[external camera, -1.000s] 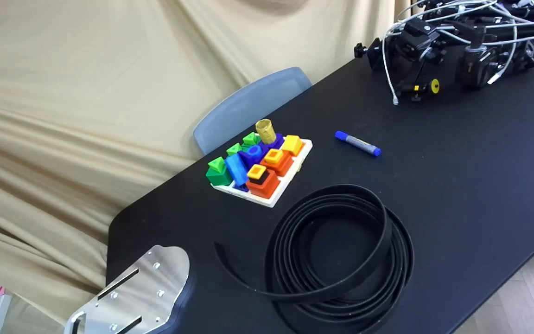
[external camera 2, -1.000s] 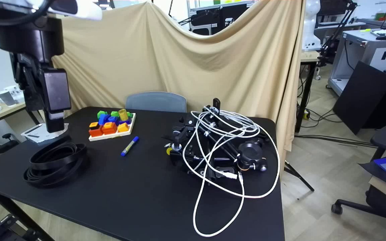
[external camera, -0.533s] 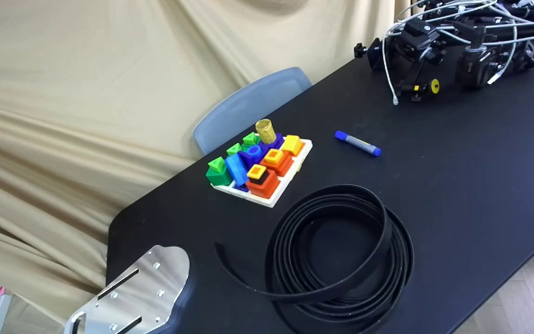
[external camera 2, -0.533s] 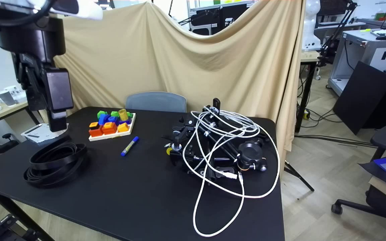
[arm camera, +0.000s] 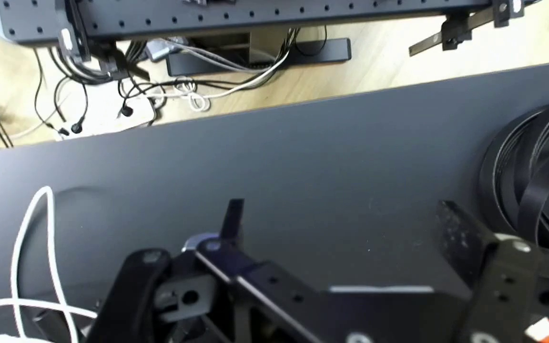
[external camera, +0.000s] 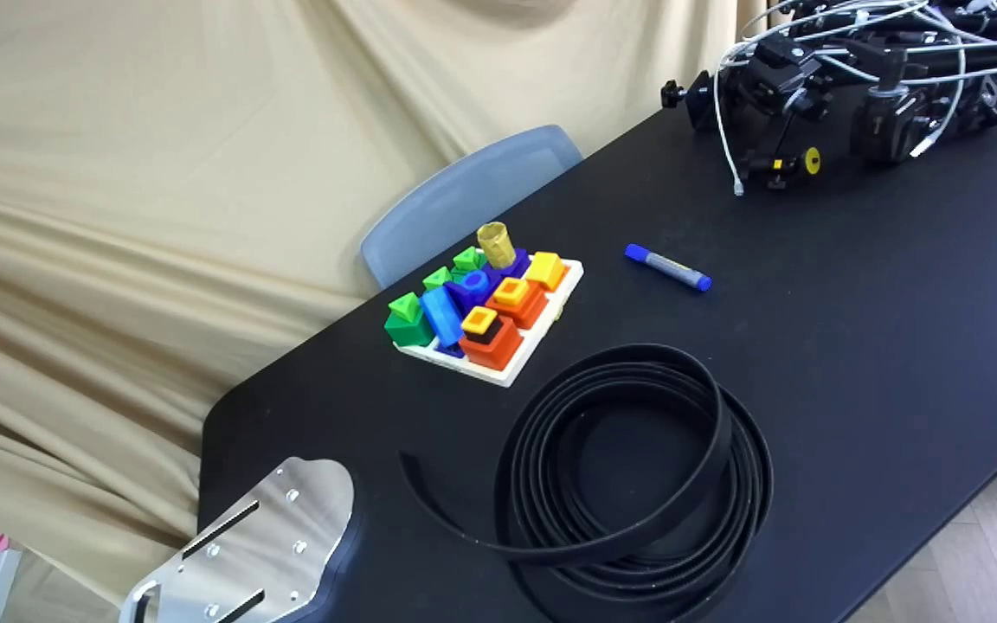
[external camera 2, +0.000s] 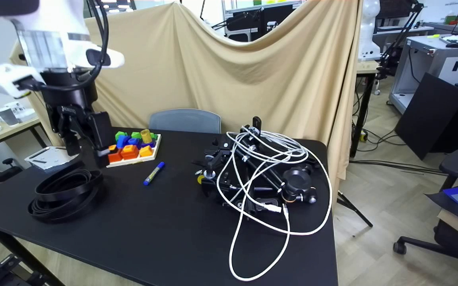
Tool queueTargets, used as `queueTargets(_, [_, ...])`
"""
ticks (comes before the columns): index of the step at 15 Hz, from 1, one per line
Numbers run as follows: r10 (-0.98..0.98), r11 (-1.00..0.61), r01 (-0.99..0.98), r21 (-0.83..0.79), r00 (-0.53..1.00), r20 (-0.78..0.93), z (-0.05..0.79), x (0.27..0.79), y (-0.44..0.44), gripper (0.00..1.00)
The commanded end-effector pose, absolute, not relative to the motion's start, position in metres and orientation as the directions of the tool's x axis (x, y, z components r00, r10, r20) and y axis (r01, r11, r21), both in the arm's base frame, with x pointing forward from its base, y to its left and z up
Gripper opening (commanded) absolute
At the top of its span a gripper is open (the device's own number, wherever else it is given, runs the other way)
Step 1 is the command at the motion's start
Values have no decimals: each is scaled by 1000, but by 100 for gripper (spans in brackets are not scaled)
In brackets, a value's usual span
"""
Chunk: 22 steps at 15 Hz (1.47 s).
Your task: Move the marker backwards
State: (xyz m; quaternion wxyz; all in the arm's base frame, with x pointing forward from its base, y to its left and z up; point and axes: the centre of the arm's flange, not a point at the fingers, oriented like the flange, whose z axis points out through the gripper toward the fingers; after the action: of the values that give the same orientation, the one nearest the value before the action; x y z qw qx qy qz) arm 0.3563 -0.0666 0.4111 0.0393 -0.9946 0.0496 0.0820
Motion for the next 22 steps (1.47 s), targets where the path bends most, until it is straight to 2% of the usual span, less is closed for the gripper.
queueTargets(1, [6,-1000,7,18,999,-49,361,388,-15,100])
queueTargets(4, [59,-998,57,20,993,104,331,413,21,100])
queueTargets(7, [-38,-997,-19,-72,964,262,319,438,36,100])
queueTargets(8, [31,-999,38,-28,976,215,340,420,29,100])
queueTargets(15, [-12,-999,2,-54,970,244,321,430,31,100])
queueTargets(22, [-2,-997,-22,75,965,262,268,497,58,100])
